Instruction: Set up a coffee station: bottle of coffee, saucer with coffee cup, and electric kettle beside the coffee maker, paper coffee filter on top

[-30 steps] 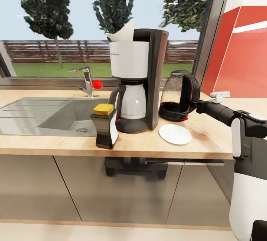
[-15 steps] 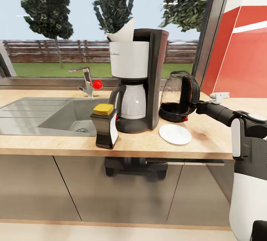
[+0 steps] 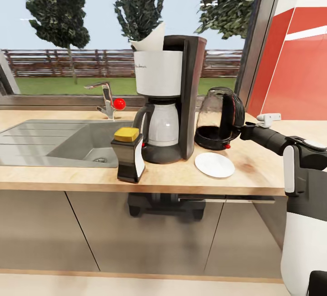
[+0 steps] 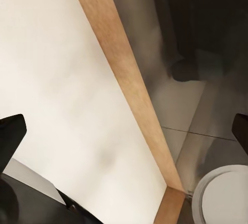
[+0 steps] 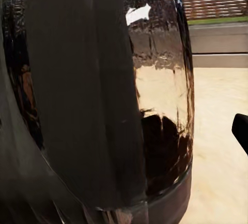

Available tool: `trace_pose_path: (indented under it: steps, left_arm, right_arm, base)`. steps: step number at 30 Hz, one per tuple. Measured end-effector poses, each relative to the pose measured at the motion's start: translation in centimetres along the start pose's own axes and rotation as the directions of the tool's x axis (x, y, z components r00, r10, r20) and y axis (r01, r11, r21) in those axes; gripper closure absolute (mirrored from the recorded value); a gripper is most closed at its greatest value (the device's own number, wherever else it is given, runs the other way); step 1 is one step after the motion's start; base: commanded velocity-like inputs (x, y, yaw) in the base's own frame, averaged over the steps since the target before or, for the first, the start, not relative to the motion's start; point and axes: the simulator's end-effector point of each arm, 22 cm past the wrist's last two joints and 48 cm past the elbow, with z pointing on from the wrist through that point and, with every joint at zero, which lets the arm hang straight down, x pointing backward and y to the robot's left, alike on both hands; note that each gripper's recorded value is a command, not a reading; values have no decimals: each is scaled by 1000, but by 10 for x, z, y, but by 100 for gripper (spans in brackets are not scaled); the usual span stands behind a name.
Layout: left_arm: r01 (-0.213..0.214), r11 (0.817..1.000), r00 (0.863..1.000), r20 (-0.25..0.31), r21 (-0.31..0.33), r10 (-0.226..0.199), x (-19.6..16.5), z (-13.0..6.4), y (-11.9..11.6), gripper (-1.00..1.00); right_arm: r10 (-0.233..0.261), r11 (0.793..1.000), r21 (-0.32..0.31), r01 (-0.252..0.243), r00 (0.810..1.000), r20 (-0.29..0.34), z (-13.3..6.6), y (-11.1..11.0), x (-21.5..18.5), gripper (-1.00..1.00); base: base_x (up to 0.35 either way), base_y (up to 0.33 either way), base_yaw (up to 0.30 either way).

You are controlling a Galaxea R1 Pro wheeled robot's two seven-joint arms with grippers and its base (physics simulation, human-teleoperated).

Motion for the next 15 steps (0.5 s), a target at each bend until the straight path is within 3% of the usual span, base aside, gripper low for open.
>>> trace_pose_path:
  steps: [15]
  left_arm:
    - [0,1000,1000,0,0,0,0,0,0,-100]
  right_arm:
    - [-1,1000,1,1,1000,0,0,0,0,-100]
  base:
    - [-27,0,0]
